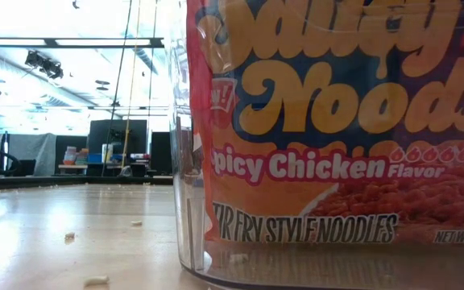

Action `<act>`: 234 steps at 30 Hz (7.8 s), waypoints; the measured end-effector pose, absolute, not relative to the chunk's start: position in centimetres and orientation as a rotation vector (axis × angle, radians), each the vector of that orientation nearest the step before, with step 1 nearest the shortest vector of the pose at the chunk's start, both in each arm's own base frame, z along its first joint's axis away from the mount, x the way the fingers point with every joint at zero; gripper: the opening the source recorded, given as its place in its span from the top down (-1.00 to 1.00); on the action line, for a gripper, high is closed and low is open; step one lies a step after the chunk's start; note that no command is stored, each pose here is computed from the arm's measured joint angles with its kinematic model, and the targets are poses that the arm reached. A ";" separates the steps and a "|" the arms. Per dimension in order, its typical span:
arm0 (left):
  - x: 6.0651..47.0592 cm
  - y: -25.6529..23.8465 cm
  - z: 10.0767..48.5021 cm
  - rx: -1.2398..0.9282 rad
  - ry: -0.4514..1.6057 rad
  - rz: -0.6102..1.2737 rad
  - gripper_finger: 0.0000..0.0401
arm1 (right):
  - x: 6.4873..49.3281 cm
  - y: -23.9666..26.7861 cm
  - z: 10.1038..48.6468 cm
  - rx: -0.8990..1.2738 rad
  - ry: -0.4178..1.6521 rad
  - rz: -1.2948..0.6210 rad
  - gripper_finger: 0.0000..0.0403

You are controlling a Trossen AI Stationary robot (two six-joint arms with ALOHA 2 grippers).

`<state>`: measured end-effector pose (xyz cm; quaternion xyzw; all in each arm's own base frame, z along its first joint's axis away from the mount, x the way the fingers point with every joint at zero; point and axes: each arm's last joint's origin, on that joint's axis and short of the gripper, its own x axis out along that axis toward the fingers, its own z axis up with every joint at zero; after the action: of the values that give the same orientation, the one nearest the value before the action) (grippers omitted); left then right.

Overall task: Sort Maruchan noodles
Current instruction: Put the blue noodle pack into the right transparent bin

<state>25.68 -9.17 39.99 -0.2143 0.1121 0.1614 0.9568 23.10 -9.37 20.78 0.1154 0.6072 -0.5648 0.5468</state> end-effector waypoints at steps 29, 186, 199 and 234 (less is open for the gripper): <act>23.5 5.2 37.2 -0.298 0.738 0.422 0.06 | 22.2 -18.4 11.5 0.507 1.503 -1.545 0.62; 32.0 -2.2 38.0 -0.467 0.116 0.494 0.06 | 17.7 3.0 34.3 0.375 1.511 0.021 0.97; 34.0 -5.2 37.7 -0.440 0.084 0.213 0.06 | 14.8 15.8 31.6 0.336 1.727 -0.179 0.98; 28.0 -2.1 36.1 -0.428 0.494 0.558 0.07 | 15.7 20.2 29.5 0.361 1.639 -0.116 0.15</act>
<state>27.99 -2.14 36.07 -0.2076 0.2393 0.2704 0.9091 15.73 20.23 29.49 0.1600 0.7262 -0.0513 0.6666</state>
